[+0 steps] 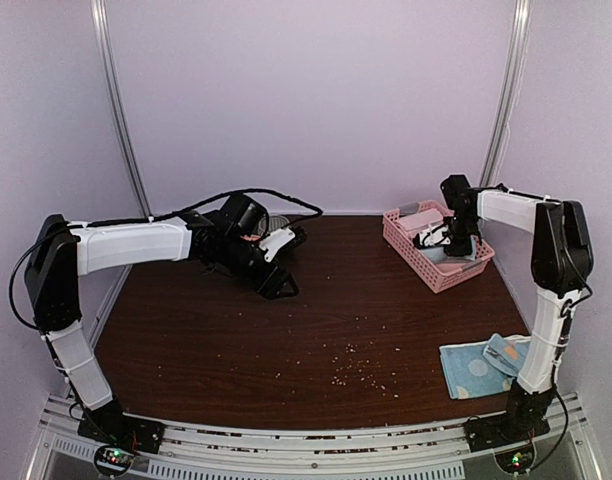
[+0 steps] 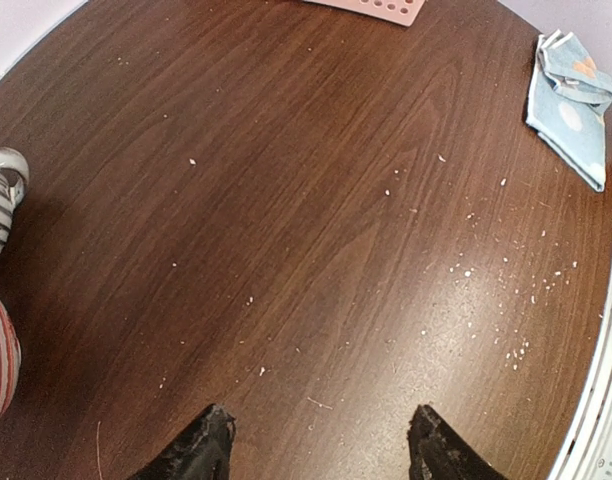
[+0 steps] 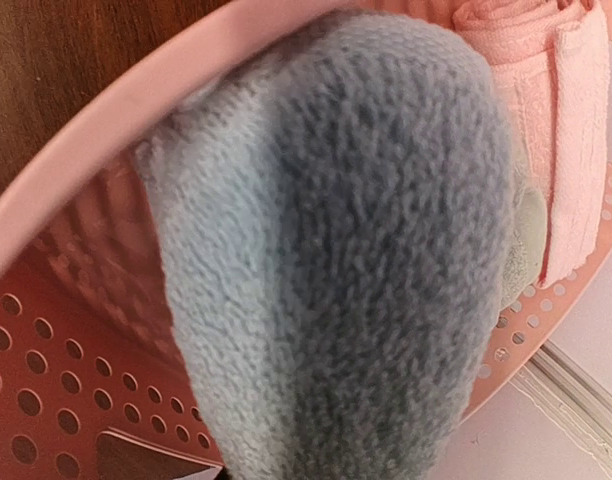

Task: Roll the towels
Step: Move the storage box to the bin.

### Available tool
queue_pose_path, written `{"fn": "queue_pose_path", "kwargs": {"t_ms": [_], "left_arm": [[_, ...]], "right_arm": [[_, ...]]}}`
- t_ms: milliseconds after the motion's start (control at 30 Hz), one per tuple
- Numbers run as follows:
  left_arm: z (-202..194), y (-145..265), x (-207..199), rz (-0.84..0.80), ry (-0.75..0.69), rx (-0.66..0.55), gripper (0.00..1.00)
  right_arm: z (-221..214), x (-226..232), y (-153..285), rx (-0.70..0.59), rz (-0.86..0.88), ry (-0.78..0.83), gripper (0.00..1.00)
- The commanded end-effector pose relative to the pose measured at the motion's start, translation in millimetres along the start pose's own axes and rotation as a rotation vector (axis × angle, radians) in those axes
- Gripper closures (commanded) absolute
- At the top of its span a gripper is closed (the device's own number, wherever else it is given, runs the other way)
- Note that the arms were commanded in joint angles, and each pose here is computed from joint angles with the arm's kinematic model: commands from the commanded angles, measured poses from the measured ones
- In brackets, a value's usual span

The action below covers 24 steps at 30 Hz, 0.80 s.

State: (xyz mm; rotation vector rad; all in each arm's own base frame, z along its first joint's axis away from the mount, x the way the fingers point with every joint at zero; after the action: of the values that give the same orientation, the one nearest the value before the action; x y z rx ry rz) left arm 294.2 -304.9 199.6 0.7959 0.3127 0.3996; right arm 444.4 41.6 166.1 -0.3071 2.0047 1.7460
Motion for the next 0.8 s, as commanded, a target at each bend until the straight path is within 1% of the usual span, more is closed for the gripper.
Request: {"fn": "queue_pose_path", "kwargs": {"t_ms": [0,133,333,467,633,767], "left_arm": [[7,3,-2,-0.011,-0.033,-0.040,0.38],[6,1,-2,-0.015,-0.030,-0.035,0.38],[4,-2,-2,-0.022,-0.028,-0.029,0.38],[3,-3,-2,-0.019,-0.028,-0.025,0.38],[4,-3,-2,-0.023,-0.028,-0.026,0.38],[3,-5,-2,-0.027,-0.025,-0.023,0.38]], "right_arm": [[28,6,15,-0.098,0.042,-0.011,1.00],[56,9,13,-0.151,0.043,-0.014,1.00],[85,-10,9,-0.227,0.037,-0.075,1.00],[84,-2,6,-0.225,0.067,-0.056,1.00],[73,18,-1,-0.193,0.023,-0.012,1.00],[73,29,-12,-0.179,0.058,-0.026,1.00]]}}
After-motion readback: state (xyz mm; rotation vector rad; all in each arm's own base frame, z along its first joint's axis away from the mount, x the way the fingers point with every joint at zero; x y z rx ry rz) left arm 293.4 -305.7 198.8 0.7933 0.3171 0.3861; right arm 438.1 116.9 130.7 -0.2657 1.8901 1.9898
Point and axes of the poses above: each gripper's point midway between its finger pads, its own y axis back along the fingers, its own x axis along the line the jaws close on, z = x × y, the point moved 8 cm from there along y, back along the fingers, and after that the axes turned 3 degrees about -y, right-handed, at the moved point
